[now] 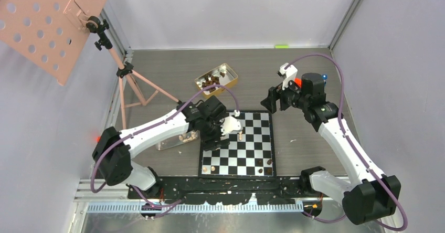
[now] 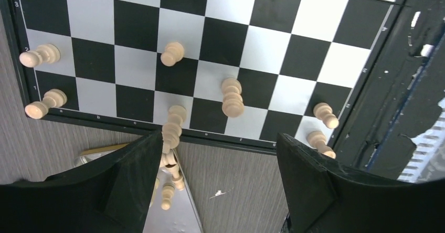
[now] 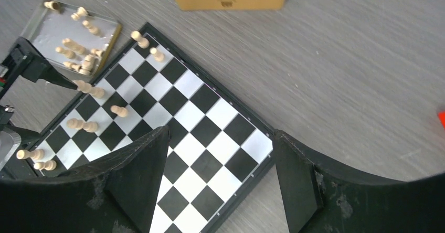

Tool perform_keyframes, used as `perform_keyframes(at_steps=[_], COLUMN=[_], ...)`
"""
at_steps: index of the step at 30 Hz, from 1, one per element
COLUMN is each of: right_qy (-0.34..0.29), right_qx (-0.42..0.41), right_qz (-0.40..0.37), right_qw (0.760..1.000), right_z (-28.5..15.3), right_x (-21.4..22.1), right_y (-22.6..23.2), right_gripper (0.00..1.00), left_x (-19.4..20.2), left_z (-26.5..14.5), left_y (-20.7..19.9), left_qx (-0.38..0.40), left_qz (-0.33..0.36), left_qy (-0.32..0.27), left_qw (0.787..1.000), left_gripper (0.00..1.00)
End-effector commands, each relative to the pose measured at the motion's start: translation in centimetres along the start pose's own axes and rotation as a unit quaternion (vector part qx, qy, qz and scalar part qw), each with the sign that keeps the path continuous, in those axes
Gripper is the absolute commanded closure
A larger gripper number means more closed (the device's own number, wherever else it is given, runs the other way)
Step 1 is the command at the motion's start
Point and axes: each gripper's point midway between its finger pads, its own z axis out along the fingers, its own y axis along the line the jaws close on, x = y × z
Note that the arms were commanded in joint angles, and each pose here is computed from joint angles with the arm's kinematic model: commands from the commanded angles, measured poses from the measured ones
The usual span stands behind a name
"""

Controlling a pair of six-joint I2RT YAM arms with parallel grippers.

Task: Set up the chess pieces on the board

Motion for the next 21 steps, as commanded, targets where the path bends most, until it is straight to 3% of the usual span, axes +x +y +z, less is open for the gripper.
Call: perform_keyframes(at_steps=[1, 21], right_qy=[-0.004, 0.009], right_qx=[-0.005, -0.023], right_qz=[0.016, 0.006], right_qw=[1.000, 1.000], right_z=[-0.4, -0.6], right_x=[0.4, 1.3], right_y=[-0.3, 0.2], right_gripper=[0.22, 0.25], left_x=[-3.0, -2.1], left_z=[-0.1, 3.3], left_y=[2.2, 0.8], left_qx=[-0.043, 0.004], left_qz=[0.023, 0.018], left_qy=[-0.027, 0.031], left_qw=[0.998, 0.999], left_gripper=[0.20, 0.29])
